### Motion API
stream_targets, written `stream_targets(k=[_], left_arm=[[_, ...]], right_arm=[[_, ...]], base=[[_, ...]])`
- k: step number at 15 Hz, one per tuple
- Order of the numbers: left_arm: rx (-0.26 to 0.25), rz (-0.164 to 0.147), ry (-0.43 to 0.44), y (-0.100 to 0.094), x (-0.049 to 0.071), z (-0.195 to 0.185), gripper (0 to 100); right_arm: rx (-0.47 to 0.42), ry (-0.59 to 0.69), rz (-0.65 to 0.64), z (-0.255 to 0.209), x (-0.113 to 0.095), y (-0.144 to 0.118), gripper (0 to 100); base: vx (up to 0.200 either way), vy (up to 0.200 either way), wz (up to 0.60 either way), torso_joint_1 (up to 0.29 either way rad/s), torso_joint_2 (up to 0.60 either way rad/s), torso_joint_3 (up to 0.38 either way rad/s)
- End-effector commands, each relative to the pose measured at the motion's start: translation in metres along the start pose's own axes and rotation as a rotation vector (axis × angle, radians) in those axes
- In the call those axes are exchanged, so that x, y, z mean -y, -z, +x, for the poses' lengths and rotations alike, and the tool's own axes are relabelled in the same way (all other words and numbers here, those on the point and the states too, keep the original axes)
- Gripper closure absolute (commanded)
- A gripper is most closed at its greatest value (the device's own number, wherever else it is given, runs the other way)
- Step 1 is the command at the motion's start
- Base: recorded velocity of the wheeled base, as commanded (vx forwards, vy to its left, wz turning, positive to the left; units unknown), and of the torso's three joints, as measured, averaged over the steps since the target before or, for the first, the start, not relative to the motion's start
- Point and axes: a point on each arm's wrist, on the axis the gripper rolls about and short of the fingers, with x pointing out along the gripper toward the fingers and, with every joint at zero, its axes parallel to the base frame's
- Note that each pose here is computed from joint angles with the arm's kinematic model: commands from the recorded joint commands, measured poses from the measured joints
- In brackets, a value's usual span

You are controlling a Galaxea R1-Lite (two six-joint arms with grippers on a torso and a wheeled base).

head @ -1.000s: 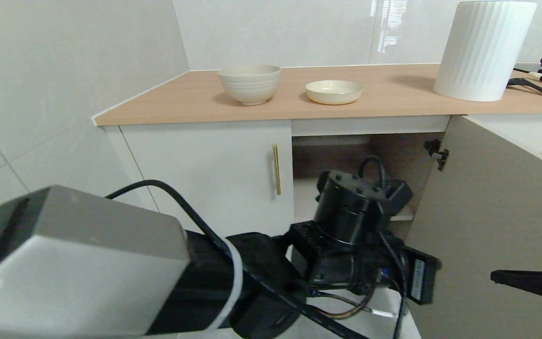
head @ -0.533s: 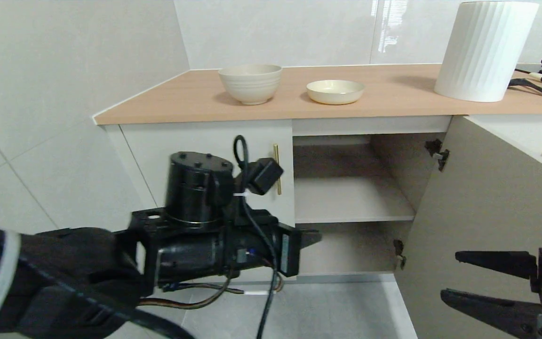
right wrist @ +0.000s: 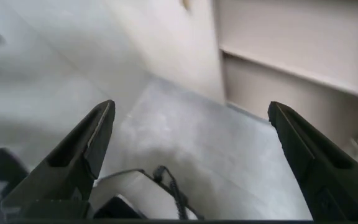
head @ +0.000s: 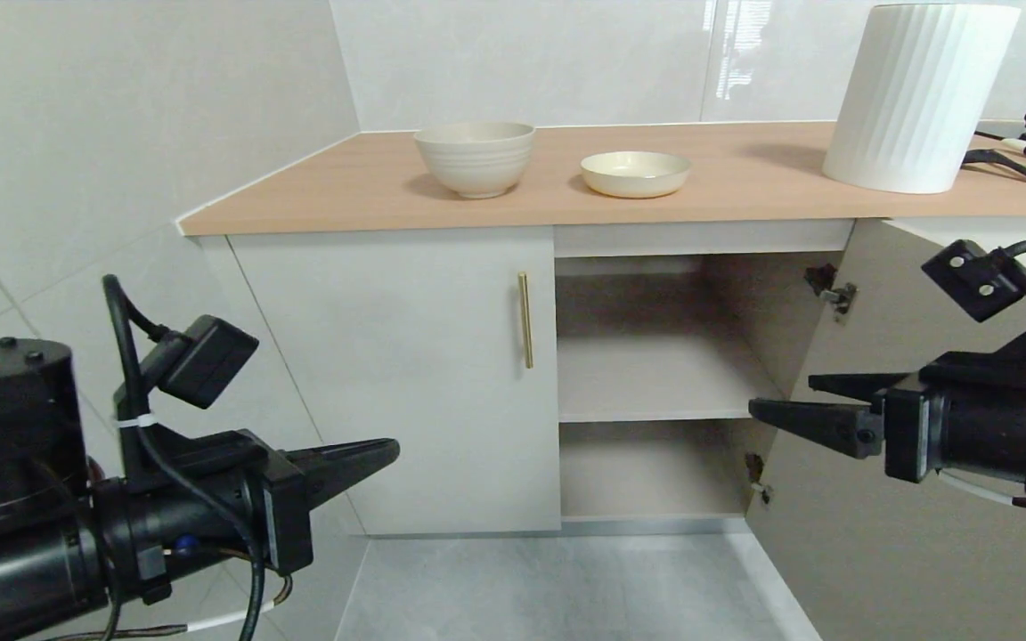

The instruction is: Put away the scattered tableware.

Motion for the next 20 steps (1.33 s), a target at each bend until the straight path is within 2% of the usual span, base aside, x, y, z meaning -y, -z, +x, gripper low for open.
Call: stream_targets(k=[1, 2, 3, 5, 9, 20], left_arm=[[0.035, 0.002, -0.028, -0.004, -0.003, -0.009, 100], [0.032, 0.002, -0.030, -0.003, -0.004, -0.009, 100], [0.034, 0.003, -0.029, -0.004, -0.004, -0.009, 0], [0.072, 0.011, -0.032, -0.013, -0.003, -0.010, 0], [0.131, 0.013, -0.080, -0.024, -0.010, -0.020, 0], [0.166, 0.009, -0.130, -0.034, -0.015, -0.030, 0]], right_arm=[[-0.035, 0.037, 0.009, 0.009, 0.004, 0.006, 0], [-0.022, 0.058, 0.006, 0.005, 0.003, 0.005, 0], [-0.010, 0.068, 0.005, 0.002, 0.003, 0.004, 0], [0.007, 0.072, 0.003, -0.004, 0.001, 0.002, 0], [0.011, 0.105, 0.003, -0.003, 0.002, 0.002, 0], [0.041, 0.095, -0.006, -0.012, -0.002, -0.001, 0]], base=[[0.000, 0.000, 0.00, 0.000, 0.00, 0.000], [0.000, 0.000, 0.00, 0.000, 0.00, 0.000], [0.000, 0.000, 0.00, 0.000, 0.00, 0.000], [0.000, 0.000, 0.00, 0.000, 0.00, 0.000], [0.000, 0.000, 0.00, 0.000, 0.00, 0.000], [0.000, 0.000, 0.00, 0.000, 0.00, 0.000]])
